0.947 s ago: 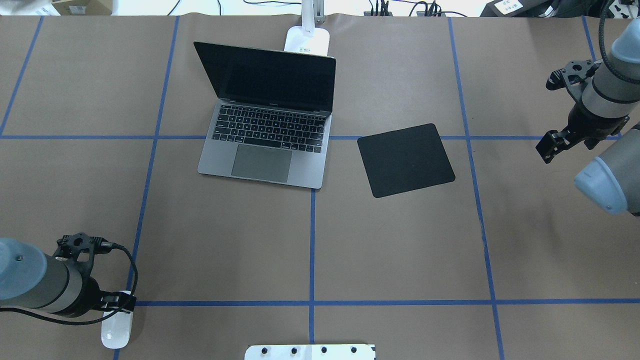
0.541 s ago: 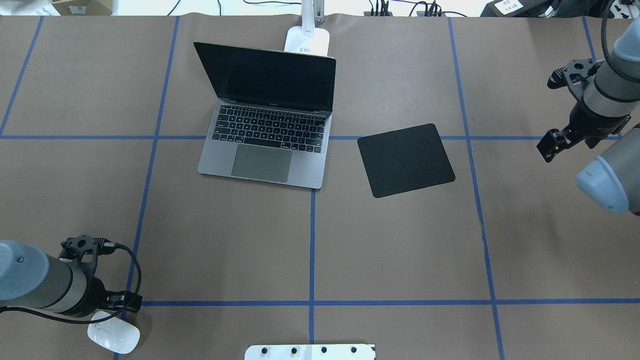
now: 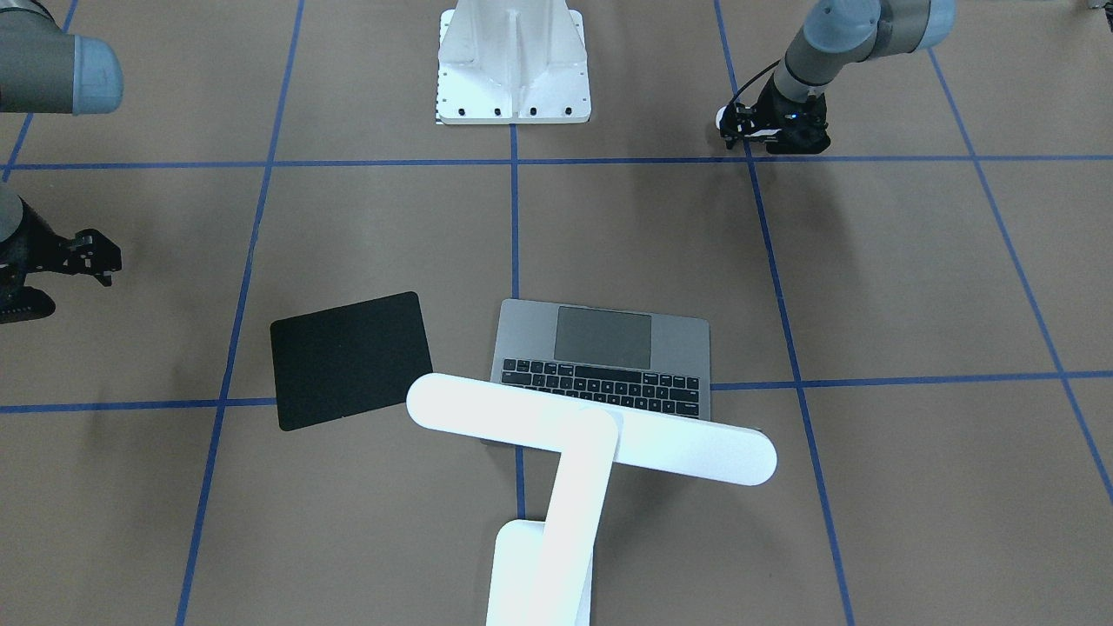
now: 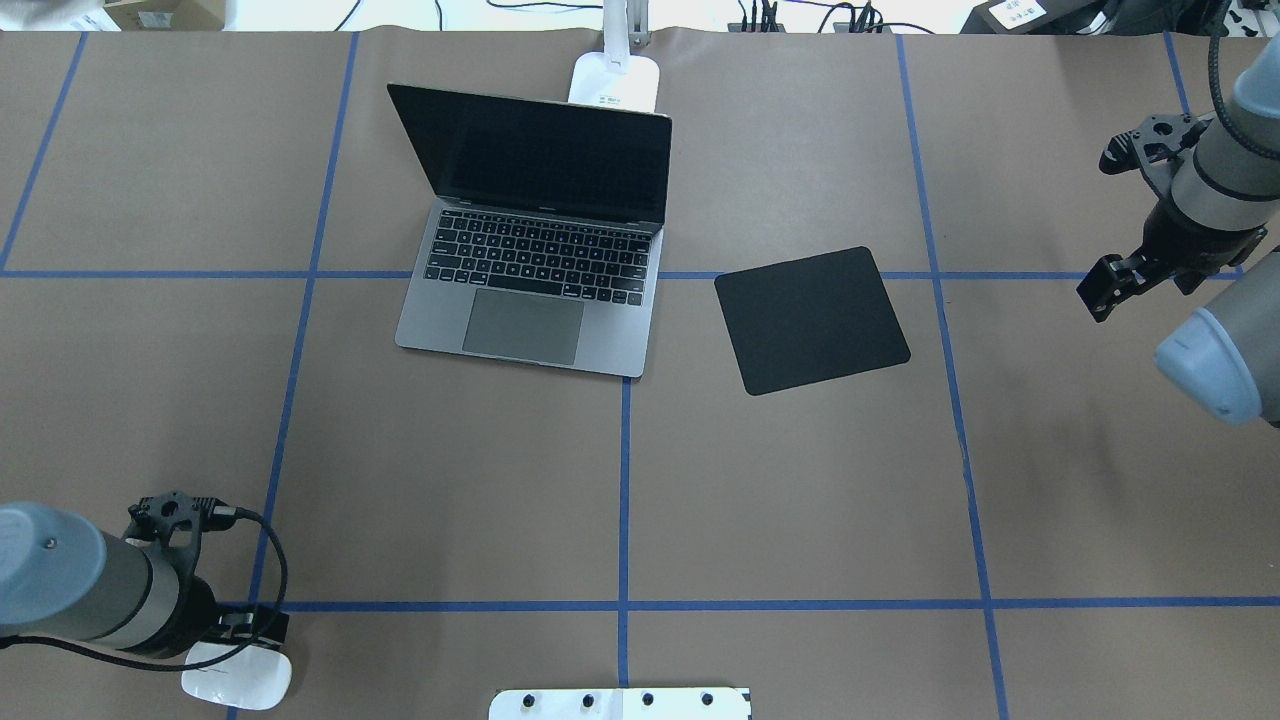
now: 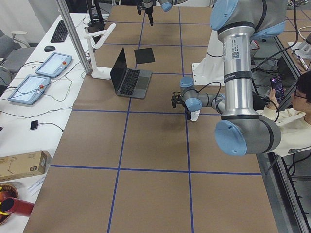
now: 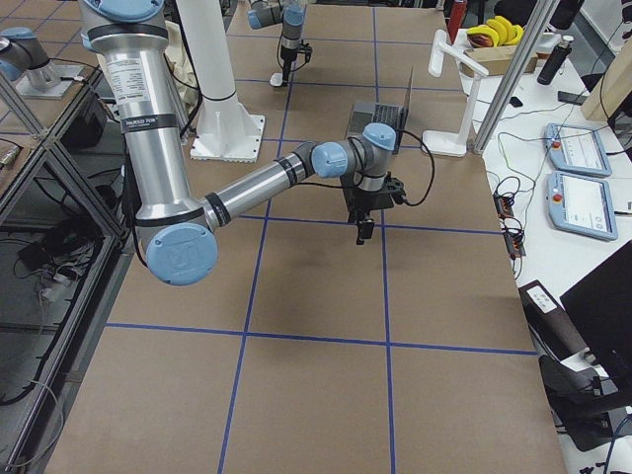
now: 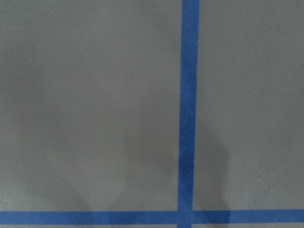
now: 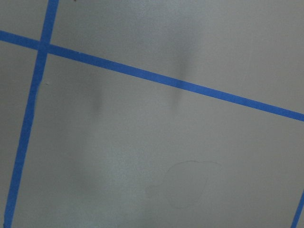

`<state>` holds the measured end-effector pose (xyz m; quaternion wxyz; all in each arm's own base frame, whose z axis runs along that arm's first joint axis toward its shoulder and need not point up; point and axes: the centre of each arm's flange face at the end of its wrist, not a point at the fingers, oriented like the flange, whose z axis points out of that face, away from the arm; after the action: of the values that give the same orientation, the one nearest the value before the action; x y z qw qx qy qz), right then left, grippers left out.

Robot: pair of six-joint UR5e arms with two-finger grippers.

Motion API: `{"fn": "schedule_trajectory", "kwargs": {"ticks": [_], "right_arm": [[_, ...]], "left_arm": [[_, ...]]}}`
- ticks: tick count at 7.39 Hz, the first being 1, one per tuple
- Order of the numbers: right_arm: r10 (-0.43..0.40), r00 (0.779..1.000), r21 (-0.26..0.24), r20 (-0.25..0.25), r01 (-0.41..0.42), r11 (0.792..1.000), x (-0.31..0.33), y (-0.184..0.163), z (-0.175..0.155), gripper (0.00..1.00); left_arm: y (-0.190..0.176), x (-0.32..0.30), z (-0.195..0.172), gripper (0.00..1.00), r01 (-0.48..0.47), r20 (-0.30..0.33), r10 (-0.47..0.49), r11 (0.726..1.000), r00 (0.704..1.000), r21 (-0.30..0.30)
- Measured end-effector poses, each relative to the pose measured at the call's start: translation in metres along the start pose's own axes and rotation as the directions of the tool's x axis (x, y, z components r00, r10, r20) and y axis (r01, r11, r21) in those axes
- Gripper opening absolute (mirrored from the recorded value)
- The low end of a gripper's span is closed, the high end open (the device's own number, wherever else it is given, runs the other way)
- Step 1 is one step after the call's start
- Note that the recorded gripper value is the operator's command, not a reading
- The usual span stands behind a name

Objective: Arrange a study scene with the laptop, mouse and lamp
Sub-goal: 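Grasp the white mouse with the left gripper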

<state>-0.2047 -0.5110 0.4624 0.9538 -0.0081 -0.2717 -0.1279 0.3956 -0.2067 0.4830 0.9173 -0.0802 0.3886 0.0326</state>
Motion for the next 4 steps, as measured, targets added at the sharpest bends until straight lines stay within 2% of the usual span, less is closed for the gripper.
{"fn": "schedule_trajectory", "kwargs": {"ticks": [2, 4], "right_arm": [[0.005, 1.000, 0.001, -0.001, -0.005, 1.000, 0.002, 0.000, -0.002, 1.00], [0.007, 1.000, 0.004, -0.001, -0.007, 1.000, 0.003, 0.000, -0.004, 1.00]], "left_arm": [[0.017, 0.009, 0.000, 1.00, -0.003, -0.004, 0.003, 1.000, 1.000, -0.007], [0.027, 0.014, -0.018, 1.00, 0.003, -0.023, -0.004, 1.000, 1.000, -0.023]]}}
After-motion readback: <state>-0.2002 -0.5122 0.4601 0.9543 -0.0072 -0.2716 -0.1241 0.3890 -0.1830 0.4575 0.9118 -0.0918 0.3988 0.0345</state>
